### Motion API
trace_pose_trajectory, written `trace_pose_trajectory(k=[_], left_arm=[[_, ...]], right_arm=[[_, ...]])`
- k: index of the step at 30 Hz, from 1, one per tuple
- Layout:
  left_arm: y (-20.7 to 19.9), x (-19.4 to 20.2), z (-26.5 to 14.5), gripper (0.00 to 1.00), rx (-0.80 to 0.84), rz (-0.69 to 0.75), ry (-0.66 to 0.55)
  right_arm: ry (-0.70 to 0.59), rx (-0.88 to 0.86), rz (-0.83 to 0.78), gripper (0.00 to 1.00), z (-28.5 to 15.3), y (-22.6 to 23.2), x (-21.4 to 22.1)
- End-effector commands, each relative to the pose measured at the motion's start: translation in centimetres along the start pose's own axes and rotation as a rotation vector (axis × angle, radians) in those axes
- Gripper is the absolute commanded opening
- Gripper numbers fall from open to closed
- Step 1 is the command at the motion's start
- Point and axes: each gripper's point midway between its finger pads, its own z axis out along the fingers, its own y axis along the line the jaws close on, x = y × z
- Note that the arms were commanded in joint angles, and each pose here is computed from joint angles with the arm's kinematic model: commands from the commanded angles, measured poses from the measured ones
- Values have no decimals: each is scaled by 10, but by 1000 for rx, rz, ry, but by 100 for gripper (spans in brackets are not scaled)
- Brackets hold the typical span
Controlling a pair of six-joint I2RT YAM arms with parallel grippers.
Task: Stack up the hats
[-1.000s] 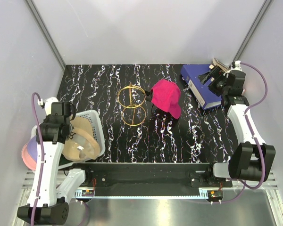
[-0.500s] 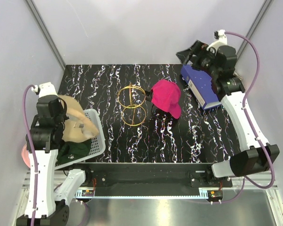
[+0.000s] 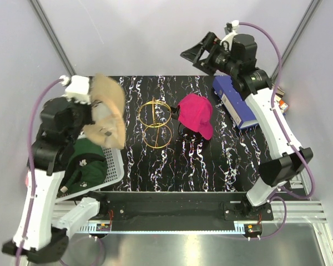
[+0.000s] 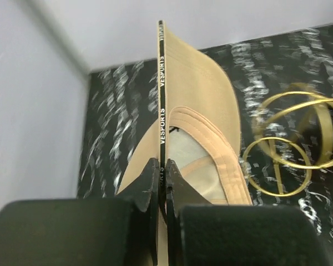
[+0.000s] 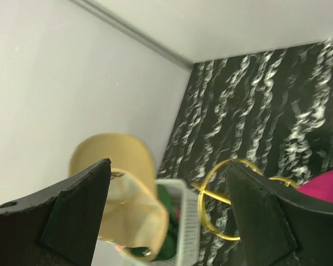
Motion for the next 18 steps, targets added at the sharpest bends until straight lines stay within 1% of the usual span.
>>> trace_pose_trajectory(k=[1,2,3,4,7,8,9,10,13,18], left_arm=[[-31,-73,12,0,51,118,-196],[-40,-86,17,0,62,129,-223],[-47,-93,20,0,69,173,-238],[-62,-99,20,0,92,197,-256],[-91,-119,29,0,128,262,-302],[-102,-122,35,0,141,280,-305],[-106,-131,33,0,146,299,-327],[-118,-135,31,0,175,315,-342],[-142,-145,33,0,213,355,-379],[-168,-155,27,0,266,421,-422]], right_arm=[[97,-51,152,91,1,37,14],[109,-53,168,91,2,40,15],[137,-76,184,90,0,48,18],[151,-86,228,90,1,54,17],[197,-130,299,90,-1,73,17],[207,-136,304,91,-1,78,18],[208,-136,304,91,-1,80,17],[219,-127,302,91,-1,84,19],[237,-116,324,91,1,83,21],[286,-91,353,92,9,74,36]])
